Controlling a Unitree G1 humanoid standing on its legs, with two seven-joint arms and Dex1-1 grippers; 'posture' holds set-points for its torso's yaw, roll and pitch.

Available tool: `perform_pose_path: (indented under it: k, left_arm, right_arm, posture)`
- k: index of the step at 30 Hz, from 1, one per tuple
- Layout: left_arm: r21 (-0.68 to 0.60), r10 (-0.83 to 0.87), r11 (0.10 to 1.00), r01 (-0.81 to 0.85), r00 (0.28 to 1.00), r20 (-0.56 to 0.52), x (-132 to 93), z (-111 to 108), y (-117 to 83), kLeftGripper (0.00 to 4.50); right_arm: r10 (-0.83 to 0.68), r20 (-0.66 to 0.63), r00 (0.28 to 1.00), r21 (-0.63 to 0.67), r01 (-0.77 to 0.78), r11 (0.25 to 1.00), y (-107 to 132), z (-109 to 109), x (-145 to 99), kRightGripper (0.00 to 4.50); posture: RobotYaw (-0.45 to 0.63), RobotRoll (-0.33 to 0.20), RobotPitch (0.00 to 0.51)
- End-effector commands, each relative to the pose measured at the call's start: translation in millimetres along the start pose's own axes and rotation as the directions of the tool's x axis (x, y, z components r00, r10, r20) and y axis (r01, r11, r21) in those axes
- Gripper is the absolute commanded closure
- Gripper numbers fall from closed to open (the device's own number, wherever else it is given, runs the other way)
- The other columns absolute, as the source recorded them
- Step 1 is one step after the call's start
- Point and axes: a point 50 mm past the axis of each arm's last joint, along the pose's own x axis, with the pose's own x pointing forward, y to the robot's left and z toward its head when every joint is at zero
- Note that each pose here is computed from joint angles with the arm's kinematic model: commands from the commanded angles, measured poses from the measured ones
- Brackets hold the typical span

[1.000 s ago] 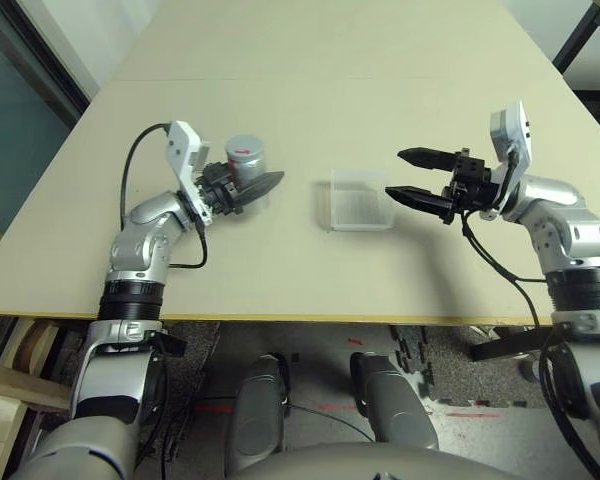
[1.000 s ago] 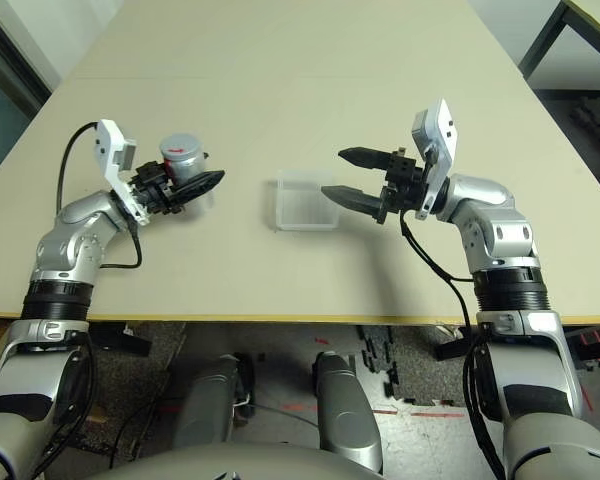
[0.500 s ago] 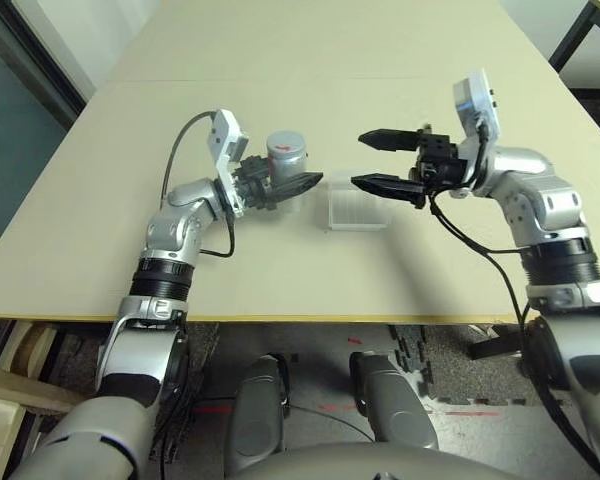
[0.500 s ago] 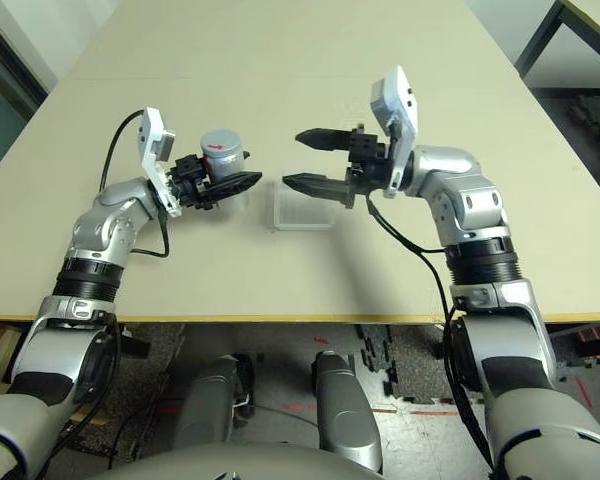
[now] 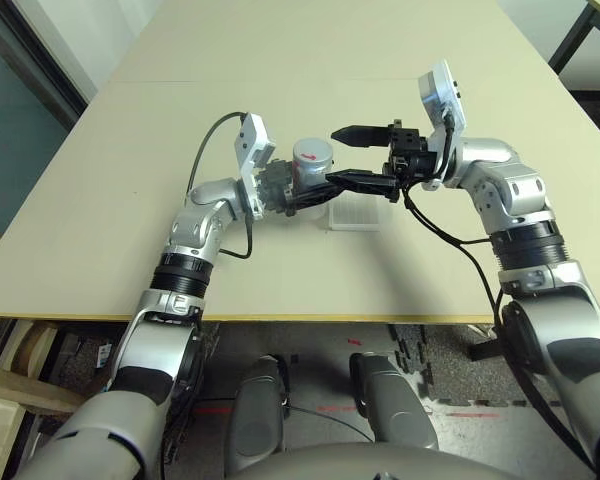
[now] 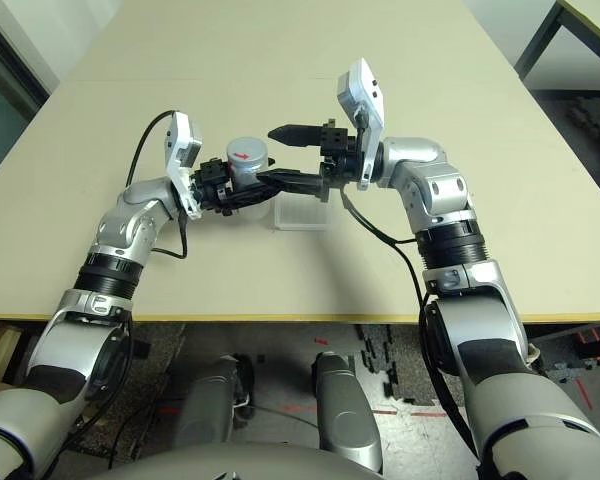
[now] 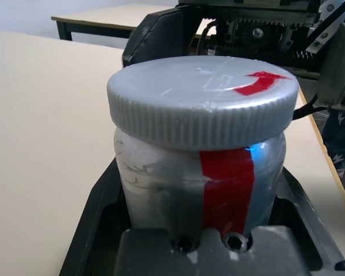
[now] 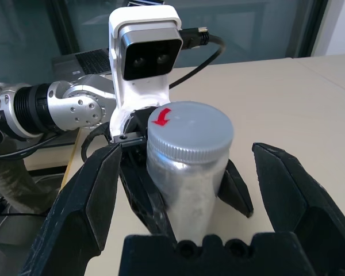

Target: Pour the medicine from the bottle into the box.

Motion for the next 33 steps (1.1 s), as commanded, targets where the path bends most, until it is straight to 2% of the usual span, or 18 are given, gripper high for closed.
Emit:
perform_pose_path:
  k: [1, 20, 23, 27, 33]
  left_arm:
    - [0.008, -0.031, 0.999, 0.031, 0.999, -0.018, 6, -1, 0, 1.74]
    - [0.015, -0.044, 0.999, 0.045, 0.999, -0.011, 11, -1, 0, 1.74]
    - [0.015, -0.043, 0.999, 0.043, 0.999, -0.010, 11, -2, 0, 1.74]
    - [0.016, -0.042, 0.999, 0.043, 0.999, -0.010, 11, -2, 0, 1.74]
    - [0.007, -0.048, 0.999, 0.048, 0.999, -0.004, 11, -1, 0, 1.74]
  right_arm:
    - [0.016, -0.007, 1.000, 0.001, -0.016, 1.000, -1, 0, 6, 0.00]
    - [0.025, 0.011, 1.000, 0.001, -0.025, 1.000, -5, 2, 19, 0.00]
    - [0.027, 0.013, 1.000, 0.001, -0.027, 1.000, -6, 2, 19, 0.54]
    - [0.028, 0.017, 0.999, 0.002, -0.028, 1.000, -6, 2, 19, 1.92]
    - [0.055, 0.026, 0.998, -0.004, -0.055, 0.998, -5, 4, 18, 1.92]
  posture:
    - [-0.21, 0.000, 0.123]
    - [-0.21, 0.000, 0.122]
    - [-0.21, 0.000, 0.122]
    - [-0.21, 0.000, 0.120]
    - [-0.21, 0.000, 0.120]
